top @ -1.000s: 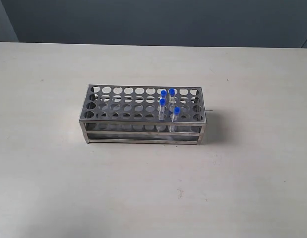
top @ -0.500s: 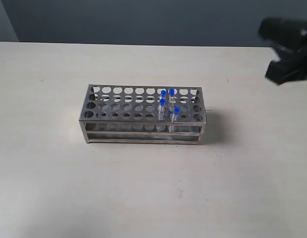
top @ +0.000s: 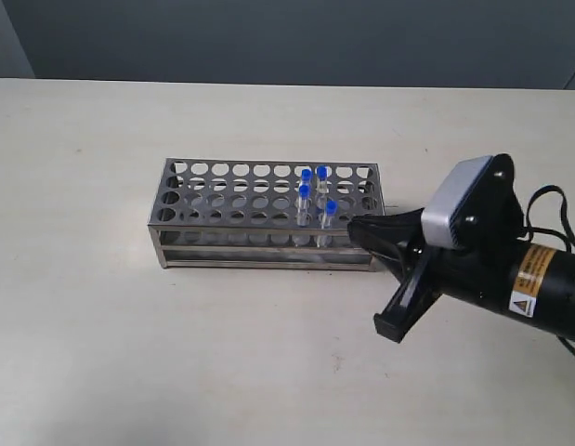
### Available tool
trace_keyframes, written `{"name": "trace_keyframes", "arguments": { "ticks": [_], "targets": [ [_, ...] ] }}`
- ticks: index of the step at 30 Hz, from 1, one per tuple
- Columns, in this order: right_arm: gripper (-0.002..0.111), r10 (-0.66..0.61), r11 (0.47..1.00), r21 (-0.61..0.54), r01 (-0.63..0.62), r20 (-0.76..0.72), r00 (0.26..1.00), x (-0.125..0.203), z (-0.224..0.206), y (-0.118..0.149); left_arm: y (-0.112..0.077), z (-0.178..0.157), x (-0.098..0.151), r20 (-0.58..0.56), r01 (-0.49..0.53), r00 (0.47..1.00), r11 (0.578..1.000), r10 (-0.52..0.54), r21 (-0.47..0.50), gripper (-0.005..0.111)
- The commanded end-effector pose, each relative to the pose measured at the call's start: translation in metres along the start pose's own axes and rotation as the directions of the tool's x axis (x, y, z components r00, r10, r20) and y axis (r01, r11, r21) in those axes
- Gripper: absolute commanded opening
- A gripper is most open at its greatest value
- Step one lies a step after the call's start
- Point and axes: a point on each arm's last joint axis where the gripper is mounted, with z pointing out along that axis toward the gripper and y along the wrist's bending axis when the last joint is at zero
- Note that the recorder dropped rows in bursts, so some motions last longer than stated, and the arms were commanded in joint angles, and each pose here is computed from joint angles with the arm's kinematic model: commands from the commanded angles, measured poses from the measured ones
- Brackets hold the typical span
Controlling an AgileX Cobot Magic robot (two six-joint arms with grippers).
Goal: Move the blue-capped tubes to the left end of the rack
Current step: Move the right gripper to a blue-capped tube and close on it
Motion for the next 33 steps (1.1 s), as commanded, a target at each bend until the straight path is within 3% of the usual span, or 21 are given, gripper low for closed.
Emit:
{"name": "trace_keyframes", "arguments": {
  "ticks": [1, 5, 8, 13, 17, 33],
  "targets": [
    [0.013, -0.044, 0.998, -0.041, 0.045, 0.035, 0.998, 0.009, 0.009, 0.003, 0.000, -0.001, -0.001, 0.010, -0.002, 1.000, 1.000, 0.002, 0.003, 0.001],
    [0.043, -0.028, 1.000, -0.002, 0.028, 0.061, 0.998, 0.016, 0.015, -0.001, 0.000, -0.001, -0.001, 0.010, -0.002, 1.000, 1.000, 0.002, 0.003, 0.001],
    [0.054, 0.013, 0.996, 0.086, -0.018, 0.060, 0.998, 0.018, 0.018, -0.010, 0.000, -0.001, -0.001, 0.010, -0.002, 1.000, 1.000, 0.002, 0.003, 0.001],
    [0.054, 0.025, 0.988, 0.148, -0.035, 0.067, 0.997, 0.011, 0.031, -0.025, 0.000, -0.001, -0.001, 0.010, -0.002, 1.000, 1.000, 0.002, 0.003, 0.001],
    [0.054, -0.018, 0.995, 0.102, 0.013, 0.046, 0.999, 0.006, 0.046, -0.030, 0.000, -0.001, -0.001, 0.010, -0.002, 1.000, 1.000, 0.002, 0.003, 0.001],
    [0.053, 0.036, 0.999, 0.039, -0.035, -0.028, 0.999, 0.036, 0.072, -0.032, 0.000, -0.001, -0.001, 0.010, -0.002, 1.000, 1.000, 0.002, 0.003, 0.001]
  ]
}}
